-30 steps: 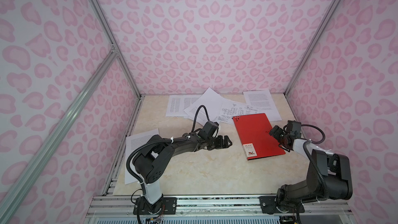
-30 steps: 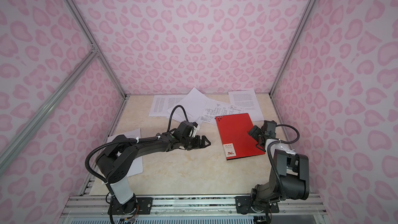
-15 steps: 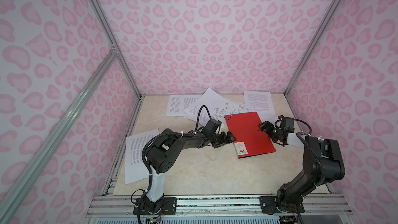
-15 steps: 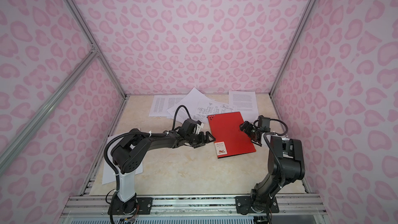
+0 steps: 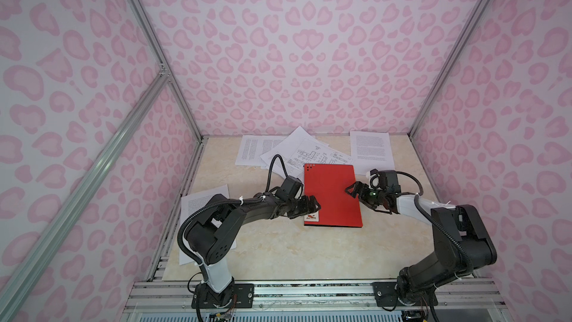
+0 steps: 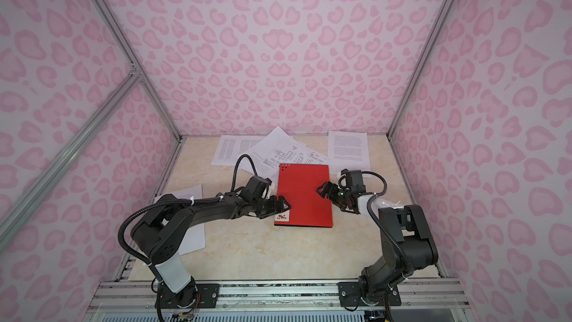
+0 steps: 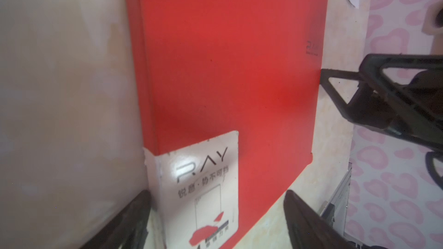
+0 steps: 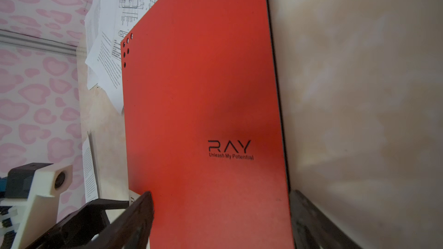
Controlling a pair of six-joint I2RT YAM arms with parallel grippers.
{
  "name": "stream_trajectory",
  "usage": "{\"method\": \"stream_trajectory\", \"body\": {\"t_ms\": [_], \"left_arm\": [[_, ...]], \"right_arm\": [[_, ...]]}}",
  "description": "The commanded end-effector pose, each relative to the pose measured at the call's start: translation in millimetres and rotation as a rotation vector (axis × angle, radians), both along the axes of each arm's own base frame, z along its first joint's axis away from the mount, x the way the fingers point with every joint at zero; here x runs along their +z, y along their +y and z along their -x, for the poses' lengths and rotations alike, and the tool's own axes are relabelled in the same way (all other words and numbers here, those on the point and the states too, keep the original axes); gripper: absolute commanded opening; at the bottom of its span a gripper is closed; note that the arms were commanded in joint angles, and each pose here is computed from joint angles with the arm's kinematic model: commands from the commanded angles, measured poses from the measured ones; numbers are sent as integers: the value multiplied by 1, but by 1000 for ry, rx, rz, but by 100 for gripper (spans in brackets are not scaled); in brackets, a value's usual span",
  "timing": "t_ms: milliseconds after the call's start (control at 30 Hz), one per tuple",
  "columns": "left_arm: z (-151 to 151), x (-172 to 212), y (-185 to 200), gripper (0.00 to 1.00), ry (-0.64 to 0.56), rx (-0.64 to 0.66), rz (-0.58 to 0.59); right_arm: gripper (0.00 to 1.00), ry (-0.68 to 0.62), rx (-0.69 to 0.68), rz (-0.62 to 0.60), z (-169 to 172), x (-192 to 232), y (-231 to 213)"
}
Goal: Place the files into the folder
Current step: 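Move the left gripper to the red folder's edge while the right reaches its cover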
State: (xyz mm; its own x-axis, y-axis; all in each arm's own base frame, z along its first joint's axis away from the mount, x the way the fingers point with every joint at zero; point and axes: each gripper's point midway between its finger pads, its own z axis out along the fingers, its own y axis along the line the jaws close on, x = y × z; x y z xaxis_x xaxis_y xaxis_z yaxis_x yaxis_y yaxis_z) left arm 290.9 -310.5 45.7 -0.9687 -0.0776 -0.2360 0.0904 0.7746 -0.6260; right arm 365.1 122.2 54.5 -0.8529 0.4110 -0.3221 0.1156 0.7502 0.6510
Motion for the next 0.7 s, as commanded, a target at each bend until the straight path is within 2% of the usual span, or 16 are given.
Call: {"method": "stream_trajectory", "body": {"t_ms": [0,300,367,467,667], "left_arm": [[0,0,11,79,-24,-9,-50],[6,-5,5,78,-4,-52,-29],[7,-5,9,80,-3,-44,-41],[6,-3,13,81,-9,-34,-49],[5,-8,8,75,15,-43,-46]], "right_arm": [[86,6,23,8,-4,-3,5],[86,-96,32,-23,4,45,27],[88,-118,20,12,6,49,22],[91,-89,4,116,0,38,8],[90,-6,33,196,-22,0,5]]}}
